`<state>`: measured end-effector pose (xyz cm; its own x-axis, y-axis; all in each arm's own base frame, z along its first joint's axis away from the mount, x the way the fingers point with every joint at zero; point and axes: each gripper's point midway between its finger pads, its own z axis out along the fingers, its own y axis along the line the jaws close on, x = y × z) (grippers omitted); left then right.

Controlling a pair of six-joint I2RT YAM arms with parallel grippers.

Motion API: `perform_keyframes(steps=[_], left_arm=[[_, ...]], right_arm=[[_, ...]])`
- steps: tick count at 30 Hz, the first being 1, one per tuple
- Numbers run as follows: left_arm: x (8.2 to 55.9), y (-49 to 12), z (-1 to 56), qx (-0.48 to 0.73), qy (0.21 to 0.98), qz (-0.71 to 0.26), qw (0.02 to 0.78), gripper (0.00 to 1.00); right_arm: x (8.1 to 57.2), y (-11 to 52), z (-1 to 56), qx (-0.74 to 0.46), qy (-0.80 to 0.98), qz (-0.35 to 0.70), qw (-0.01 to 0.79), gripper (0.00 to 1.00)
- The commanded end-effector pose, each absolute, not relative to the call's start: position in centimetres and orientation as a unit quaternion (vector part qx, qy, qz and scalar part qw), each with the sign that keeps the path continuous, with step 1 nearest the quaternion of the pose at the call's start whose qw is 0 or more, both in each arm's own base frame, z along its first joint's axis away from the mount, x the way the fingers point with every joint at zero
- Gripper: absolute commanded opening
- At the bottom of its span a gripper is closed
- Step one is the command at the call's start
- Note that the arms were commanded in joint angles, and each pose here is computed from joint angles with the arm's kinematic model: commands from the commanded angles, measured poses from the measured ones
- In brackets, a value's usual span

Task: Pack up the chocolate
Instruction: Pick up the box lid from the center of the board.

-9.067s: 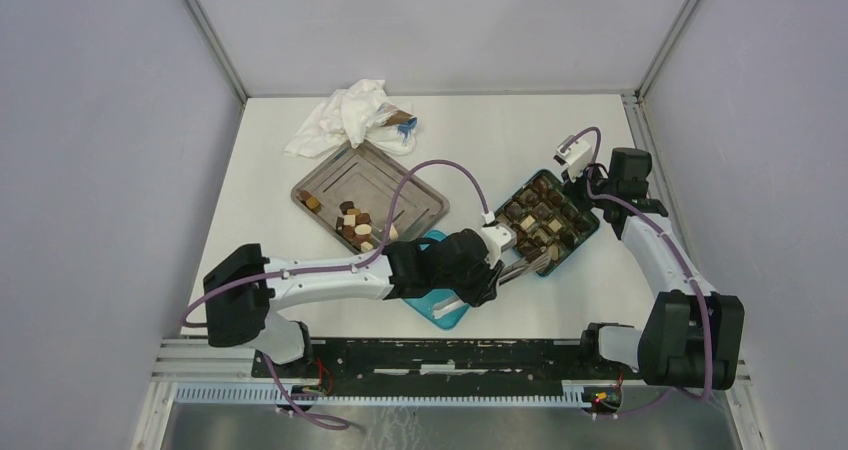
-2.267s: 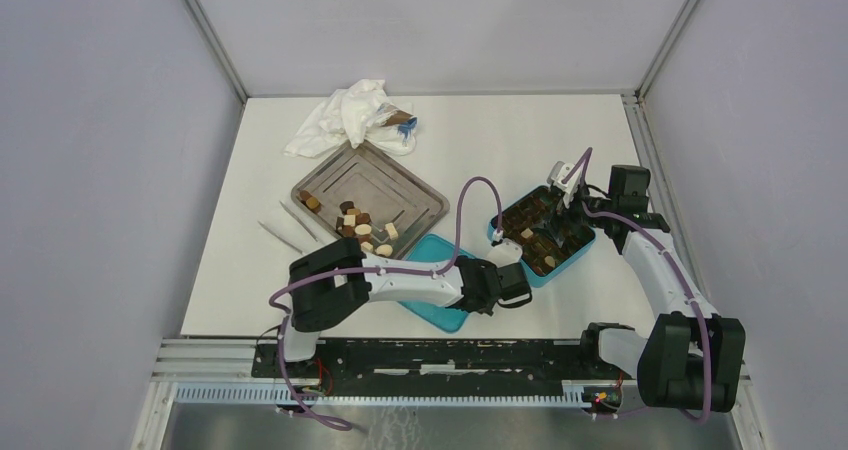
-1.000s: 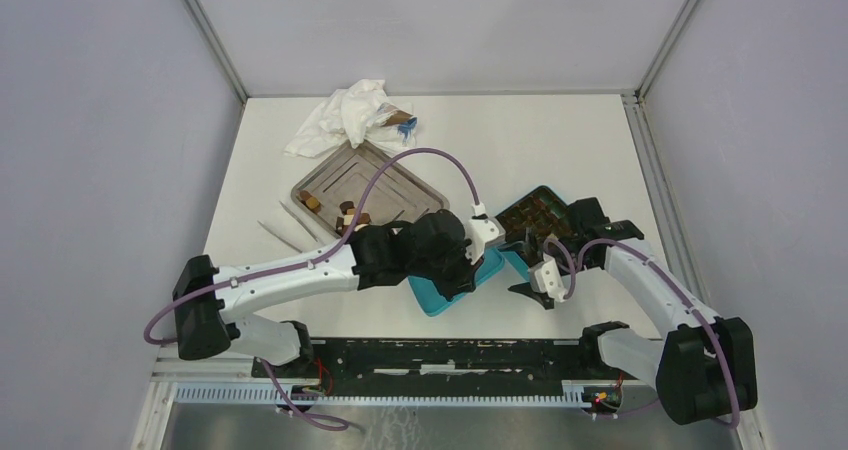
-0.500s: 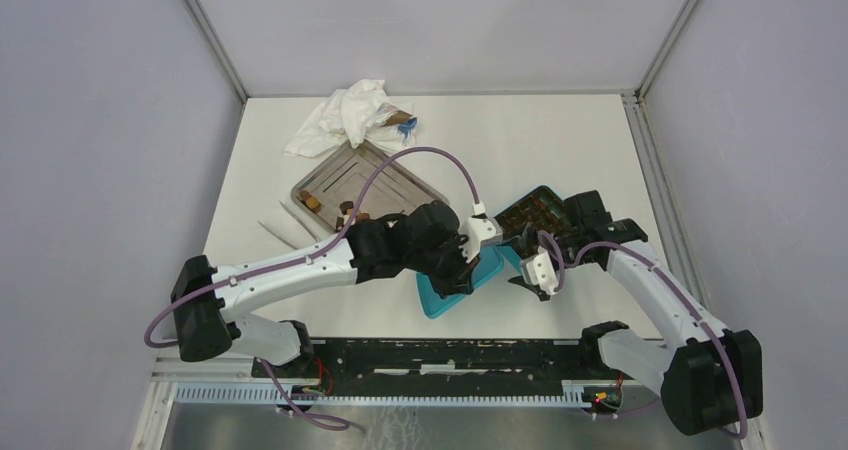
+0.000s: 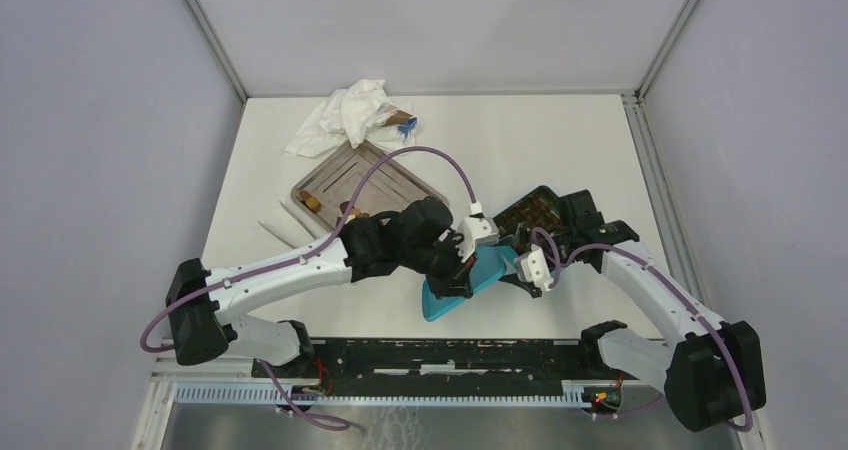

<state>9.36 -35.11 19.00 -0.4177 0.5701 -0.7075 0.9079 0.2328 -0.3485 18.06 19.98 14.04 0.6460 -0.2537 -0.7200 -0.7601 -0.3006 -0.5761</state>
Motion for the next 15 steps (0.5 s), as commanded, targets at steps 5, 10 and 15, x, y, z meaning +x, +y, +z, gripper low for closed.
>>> perform_keyframes(steps=[5, 10, 15], left_arm=[[8.9, -36.5, 22.4, 0.533, 0.689, -0.423, 0.25, 0.02], [8.6, -36.7, 22.5, 0.541, 0.681, -0.431, 0.241, 0.02], [8.7, -36.9, 23.1, 0.539, 0.676, -0.437, 0.247, 0.02]], right_arm=[[16.4, 21.1, 14.7, -0.755, 0.301, 0.305, 0.497, 0.65], [15.6, 21.7, 15.3, -0.749, 0.287, 0.325, 0.501, 0.49], [14.9, 21.9, 15.8, -0.741, 0.284, 0.345, 0.501, 0.25]])
